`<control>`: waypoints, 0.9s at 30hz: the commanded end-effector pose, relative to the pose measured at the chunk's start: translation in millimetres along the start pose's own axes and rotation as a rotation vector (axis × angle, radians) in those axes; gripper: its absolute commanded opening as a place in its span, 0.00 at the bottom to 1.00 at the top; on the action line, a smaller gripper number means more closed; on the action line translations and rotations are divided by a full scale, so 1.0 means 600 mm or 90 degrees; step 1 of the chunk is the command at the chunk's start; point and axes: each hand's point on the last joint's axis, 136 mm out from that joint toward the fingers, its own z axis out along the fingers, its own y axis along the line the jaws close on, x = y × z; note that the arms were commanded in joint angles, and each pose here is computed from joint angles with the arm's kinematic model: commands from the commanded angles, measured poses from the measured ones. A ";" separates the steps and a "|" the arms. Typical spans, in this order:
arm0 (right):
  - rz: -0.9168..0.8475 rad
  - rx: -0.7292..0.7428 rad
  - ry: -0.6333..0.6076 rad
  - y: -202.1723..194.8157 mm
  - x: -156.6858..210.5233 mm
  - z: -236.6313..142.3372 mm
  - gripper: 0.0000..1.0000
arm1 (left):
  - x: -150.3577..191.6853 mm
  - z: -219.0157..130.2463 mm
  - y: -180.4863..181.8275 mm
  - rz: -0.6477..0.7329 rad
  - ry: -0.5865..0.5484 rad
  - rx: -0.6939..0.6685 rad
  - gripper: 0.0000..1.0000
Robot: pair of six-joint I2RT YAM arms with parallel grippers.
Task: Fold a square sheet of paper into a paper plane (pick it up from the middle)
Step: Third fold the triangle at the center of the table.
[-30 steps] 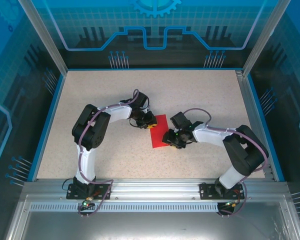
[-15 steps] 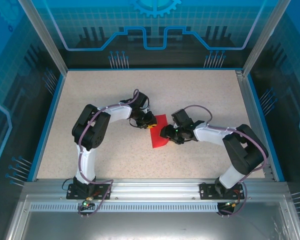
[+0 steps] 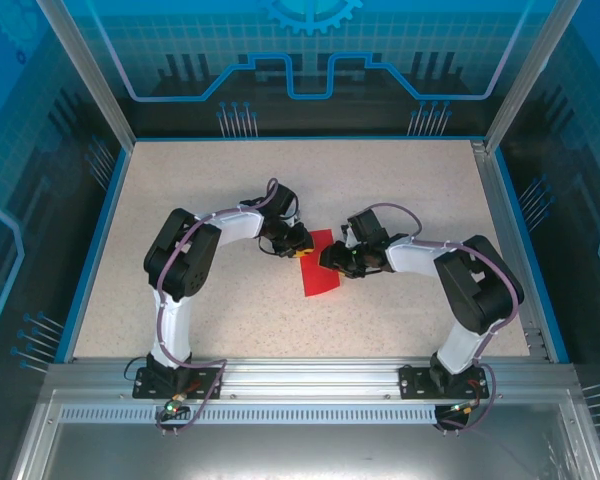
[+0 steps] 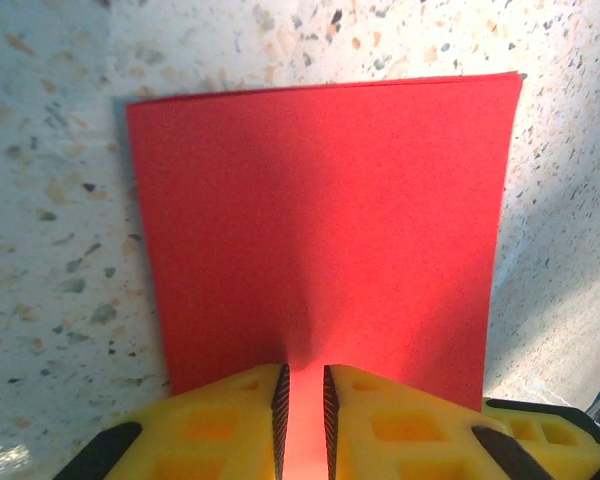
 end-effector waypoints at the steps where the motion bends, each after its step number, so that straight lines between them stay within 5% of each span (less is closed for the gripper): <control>1: -0.009 -0.020 -0.005 0.012 -0.003 -0.015 0.45 | 0.008 0.006 0.018 -0.003 0.017 -0.026 0.21; 14: 0.020 -0.047 0.033 -0.012 -0.010 0.001 0.17 | 0.004 -0.005 -0.013 0.057 0.015 0.016 0.22; 27: 0.106 -0.064 -0.002 -0.010 -0.007 0.011 0.06 | -0.022 -0.040 -0.065 0.149 -0.023 0.043 0.27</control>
